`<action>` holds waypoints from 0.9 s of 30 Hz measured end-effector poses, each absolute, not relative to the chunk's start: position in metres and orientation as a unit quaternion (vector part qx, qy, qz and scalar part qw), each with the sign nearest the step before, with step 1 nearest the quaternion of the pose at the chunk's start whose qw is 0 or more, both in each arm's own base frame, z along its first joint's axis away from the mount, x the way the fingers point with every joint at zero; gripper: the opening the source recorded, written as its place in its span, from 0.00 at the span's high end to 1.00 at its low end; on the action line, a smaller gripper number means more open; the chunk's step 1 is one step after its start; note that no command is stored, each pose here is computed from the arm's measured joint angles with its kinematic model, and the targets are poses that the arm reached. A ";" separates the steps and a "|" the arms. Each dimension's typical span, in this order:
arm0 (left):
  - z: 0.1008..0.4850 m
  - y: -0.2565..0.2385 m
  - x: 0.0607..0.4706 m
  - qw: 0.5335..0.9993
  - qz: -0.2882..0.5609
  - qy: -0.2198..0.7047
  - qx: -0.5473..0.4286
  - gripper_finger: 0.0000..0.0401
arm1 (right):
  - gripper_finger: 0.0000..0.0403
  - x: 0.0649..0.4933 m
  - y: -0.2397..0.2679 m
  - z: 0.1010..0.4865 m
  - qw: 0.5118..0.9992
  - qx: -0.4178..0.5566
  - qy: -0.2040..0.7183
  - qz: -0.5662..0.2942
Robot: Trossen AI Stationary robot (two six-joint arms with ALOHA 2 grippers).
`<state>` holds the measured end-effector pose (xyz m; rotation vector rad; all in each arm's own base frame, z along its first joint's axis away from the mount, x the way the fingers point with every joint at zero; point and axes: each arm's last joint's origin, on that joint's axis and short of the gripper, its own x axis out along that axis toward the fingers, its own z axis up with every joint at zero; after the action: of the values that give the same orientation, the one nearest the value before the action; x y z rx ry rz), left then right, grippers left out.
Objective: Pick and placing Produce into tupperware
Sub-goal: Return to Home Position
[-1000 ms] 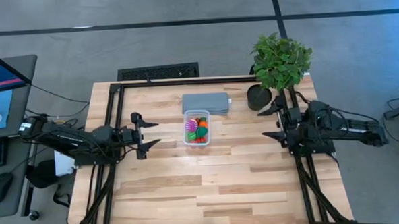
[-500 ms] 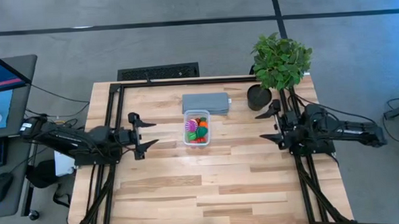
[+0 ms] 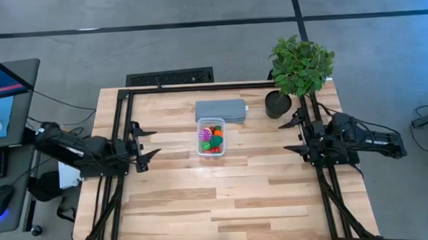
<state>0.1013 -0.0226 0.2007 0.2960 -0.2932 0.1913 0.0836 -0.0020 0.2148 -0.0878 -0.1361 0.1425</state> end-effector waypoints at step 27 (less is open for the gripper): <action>0.207 -0.012 0.086 0.958 0.061 -0.211 0.185 0.30 | 0.07 0.084 -0.002 0.212 0.995 -0.051 -0.055 0.072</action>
<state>0.0863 -0.0124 0.2073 0.3762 -0.4288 0.1246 0.0840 -0.0019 0.2122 -0.1013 -0.1109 0.1444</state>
